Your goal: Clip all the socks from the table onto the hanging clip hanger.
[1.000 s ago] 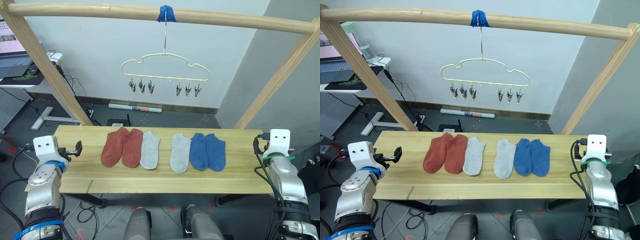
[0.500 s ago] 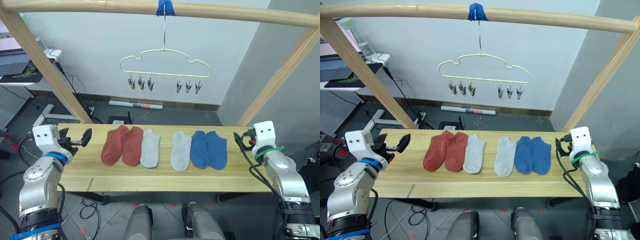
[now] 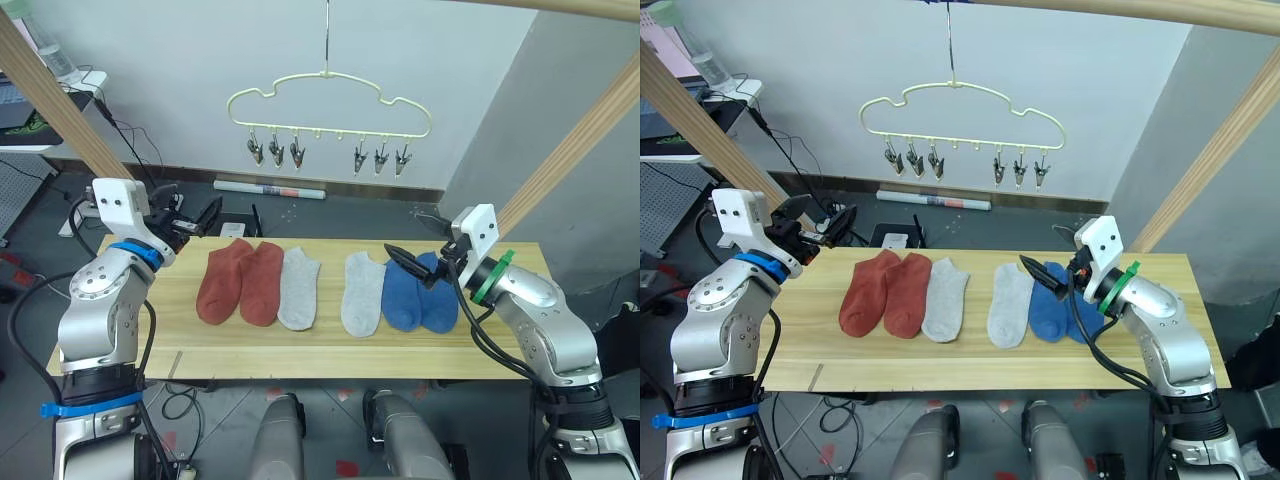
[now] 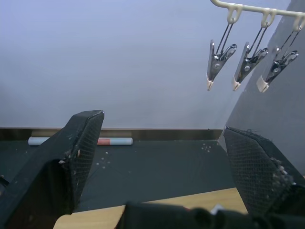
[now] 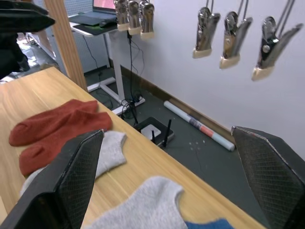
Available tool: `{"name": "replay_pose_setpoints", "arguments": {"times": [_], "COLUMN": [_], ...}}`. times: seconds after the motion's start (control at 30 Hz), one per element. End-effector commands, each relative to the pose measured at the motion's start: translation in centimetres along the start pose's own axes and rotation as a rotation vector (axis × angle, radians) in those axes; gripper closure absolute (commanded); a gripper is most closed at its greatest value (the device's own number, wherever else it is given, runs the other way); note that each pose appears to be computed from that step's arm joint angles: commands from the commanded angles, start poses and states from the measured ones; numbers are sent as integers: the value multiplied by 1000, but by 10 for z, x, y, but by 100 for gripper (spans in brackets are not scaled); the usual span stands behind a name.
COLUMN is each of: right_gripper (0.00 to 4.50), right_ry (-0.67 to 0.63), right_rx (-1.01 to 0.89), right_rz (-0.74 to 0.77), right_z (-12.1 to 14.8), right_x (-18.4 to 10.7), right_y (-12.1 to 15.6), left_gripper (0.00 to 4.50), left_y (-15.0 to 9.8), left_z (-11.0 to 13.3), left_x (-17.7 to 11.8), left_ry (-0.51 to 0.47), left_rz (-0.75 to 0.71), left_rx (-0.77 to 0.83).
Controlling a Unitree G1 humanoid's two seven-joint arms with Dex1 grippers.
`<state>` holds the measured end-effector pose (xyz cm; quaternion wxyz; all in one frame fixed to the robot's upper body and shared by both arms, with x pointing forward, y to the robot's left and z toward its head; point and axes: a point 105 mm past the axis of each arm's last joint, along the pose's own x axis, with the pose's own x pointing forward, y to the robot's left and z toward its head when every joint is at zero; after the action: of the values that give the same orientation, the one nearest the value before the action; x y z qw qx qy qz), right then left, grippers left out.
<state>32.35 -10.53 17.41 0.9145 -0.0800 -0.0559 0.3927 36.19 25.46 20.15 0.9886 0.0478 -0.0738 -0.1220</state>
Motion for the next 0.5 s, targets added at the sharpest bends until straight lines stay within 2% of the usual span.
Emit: {"name": "replay_pose_setpoints", "arguments": {"times": [0.03,0.17,0.5], "right_gripper": [0,0,0], "right_ry": [-160,-249,-356], "right_rx": [-52,-37,-70], "right_rz": [87,147,220], "right_z": [43,69,99], "right_x": [14,26,45], "right_y": [21,37,54], "left_gripper": [3,3,3], "left_y": [-7,-14,-23], "left_z": [26,28,37], "left_x": [11,23,52], "left_ry": [-80,-91,-145], "left_rz": [-23,-52,-69], "left_rx": [11,0,14]}}
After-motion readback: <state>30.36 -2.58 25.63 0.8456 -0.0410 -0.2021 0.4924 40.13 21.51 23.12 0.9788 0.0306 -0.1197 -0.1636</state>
